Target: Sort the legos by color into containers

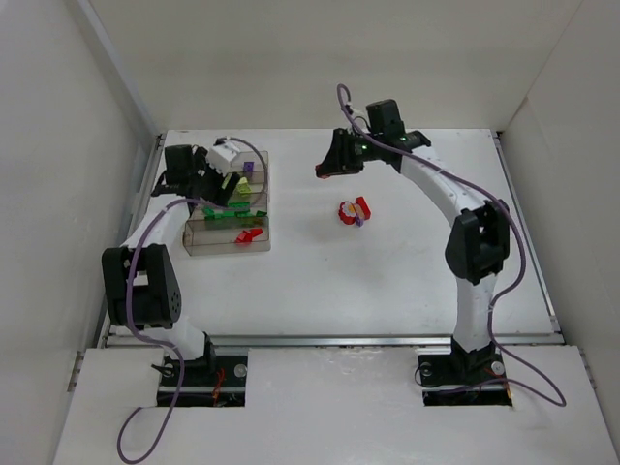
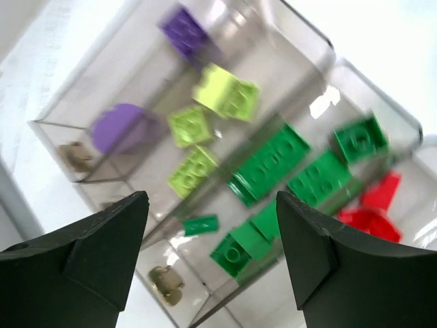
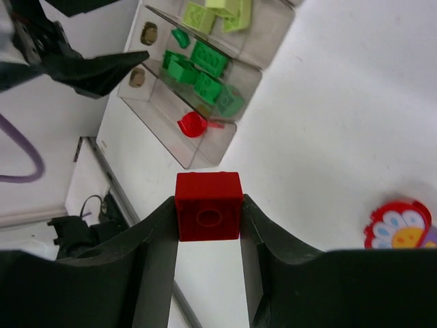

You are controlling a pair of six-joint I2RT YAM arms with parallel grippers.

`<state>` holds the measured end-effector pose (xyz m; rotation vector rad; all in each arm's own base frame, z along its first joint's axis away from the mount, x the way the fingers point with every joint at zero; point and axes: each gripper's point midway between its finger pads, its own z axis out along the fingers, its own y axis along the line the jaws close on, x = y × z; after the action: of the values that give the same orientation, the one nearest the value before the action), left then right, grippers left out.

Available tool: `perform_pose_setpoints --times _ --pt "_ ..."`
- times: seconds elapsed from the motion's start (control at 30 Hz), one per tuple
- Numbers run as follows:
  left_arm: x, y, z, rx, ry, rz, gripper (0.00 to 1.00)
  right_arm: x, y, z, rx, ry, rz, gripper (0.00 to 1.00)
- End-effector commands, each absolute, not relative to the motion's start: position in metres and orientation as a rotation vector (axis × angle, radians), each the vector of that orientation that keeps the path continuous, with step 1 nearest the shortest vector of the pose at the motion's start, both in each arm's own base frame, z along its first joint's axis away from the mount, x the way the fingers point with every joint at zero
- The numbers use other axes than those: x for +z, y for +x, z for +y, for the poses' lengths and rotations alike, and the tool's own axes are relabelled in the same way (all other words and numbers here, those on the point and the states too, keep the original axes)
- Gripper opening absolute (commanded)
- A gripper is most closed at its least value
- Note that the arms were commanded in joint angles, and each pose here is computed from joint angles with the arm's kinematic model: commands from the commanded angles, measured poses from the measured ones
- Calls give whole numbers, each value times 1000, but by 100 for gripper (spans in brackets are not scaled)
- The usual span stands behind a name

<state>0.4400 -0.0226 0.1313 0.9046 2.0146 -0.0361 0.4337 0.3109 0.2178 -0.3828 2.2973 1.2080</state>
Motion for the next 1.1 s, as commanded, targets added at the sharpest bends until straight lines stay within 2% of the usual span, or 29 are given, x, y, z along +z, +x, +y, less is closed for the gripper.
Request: perform_pose_setpoints --times 0.0,0.13,0.3,0.57,0.67,0.7,0.77,0.9,0.93,0.97,1.07 --pt "198 463 -15 -62 543 1984 73 235 424 353 1124 -556 2226 0" --pt "226 468 27 25 104 1994 73 243 412 408 1017 -759 2145 0" --pt "214 439 83 296 -220 1992 78 186 385 471 942 -970 2145 0" --pt "193 395 110 355 -375 1983 82 141 368 523 918 -982 2115 0" --pt "188 391 102 314 -337 1992 82 131 375 527 900 -960 2131 16" --pt "181 391 95 295 -318 2008 82 130 377 526 887 -941 2139 30" --pt "185 392 84 241 -280 1994 83 125 378 526 883 -943 2148 37" --pt "193 393 75 182 -268 1974 83 120 375 526 890 -951 2158 60" --pt "196 393 72 168 -258 1966 83 121 375 526 890 -951 2158 72" --pt "200 392 72 168 -258 1956 83 129 375 525 893 -949 2147 77" --pt "201 391 66 136 -224 1957 83 135 378 522 863 -930 2147 100"
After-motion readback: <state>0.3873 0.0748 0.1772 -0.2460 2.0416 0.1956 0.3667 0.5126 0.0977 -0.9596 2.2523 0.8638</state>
